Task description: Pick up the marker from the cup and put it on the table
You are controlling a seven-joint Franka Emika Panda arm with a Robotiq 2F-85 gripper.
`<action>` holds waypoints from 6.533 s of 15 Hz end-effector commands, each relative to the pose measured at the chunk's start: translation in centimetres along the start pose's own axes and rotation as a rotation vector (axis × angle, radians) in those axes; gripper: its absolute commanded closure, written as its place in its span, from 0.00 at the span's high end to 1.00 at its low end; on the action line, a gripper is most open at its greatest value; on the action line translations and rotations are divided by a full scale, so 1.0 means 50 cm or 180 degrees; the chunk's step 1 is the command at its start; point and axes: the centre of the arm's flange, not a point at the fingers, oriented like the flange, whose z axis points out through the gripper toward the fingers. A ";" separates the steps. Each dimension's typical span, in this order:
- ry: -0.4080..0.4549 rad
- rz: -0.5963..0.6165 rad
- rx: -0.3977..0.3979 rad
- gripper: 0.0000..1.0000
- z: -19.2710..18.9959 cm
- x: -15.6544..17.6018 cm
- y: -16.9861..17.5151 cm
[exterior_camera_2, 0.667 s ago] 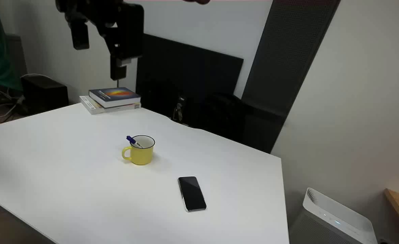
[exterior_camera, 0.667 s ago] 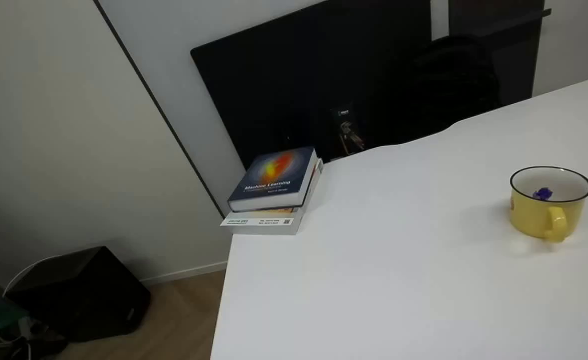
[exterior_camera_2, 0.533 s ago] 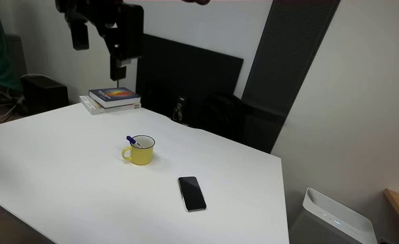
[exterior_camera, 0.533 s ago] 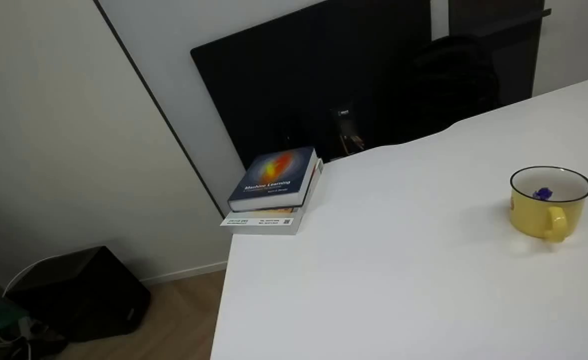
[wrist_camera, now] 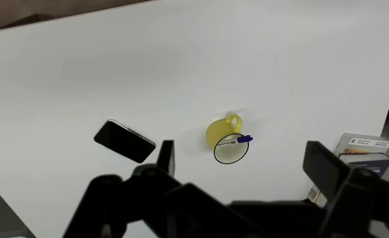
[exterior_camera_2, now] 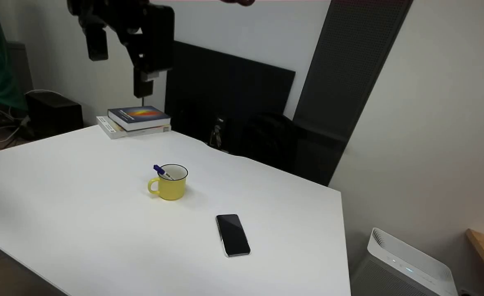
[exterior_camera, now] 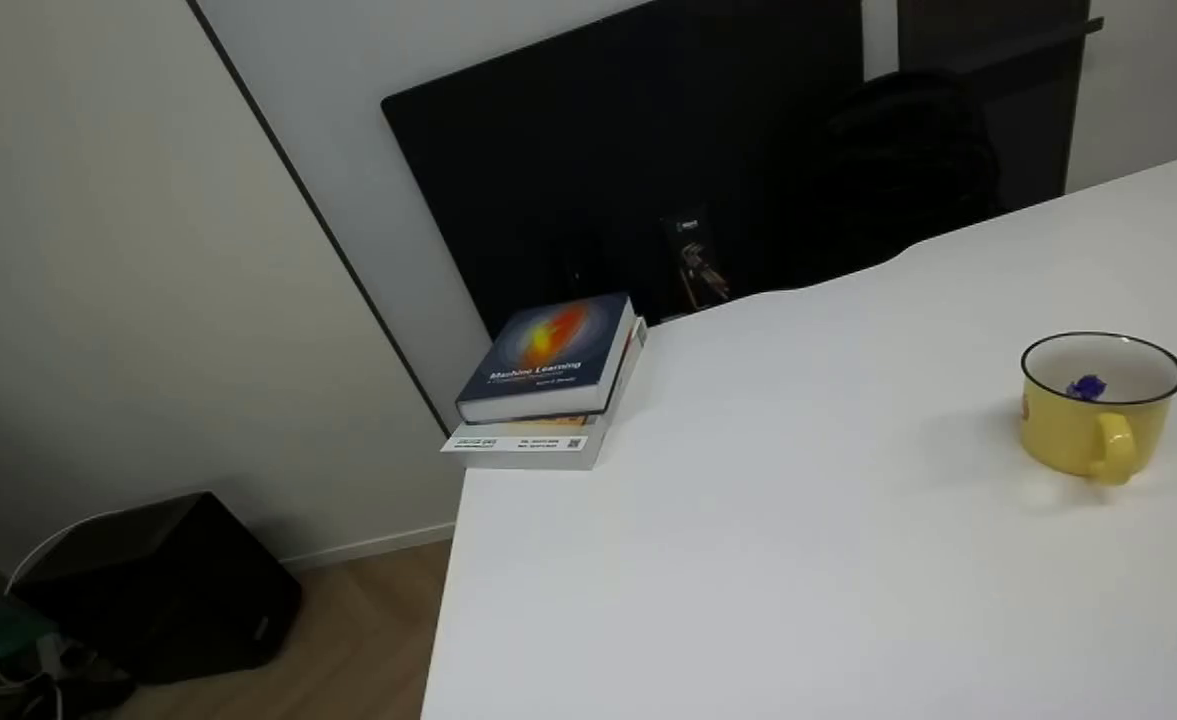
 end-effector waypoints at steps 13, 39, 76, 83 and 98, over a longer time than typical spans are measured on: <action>-0.0854 -0.1972 -0.0457 1.00 0.269 -0.060 -0.252; -0.0091 -0.3432 -0.1195 1.00 0.721 0.167 -0.426; -0.0518 -0.3681 -0.2305 1.00 0.794 0.324 -0.306; -0.0493 -0.3716 -0.2253 1.00 0.825 0.344 -0.348; -0.0534 -0.3648 -0.2111 1.00 0.882 0.356 -0.392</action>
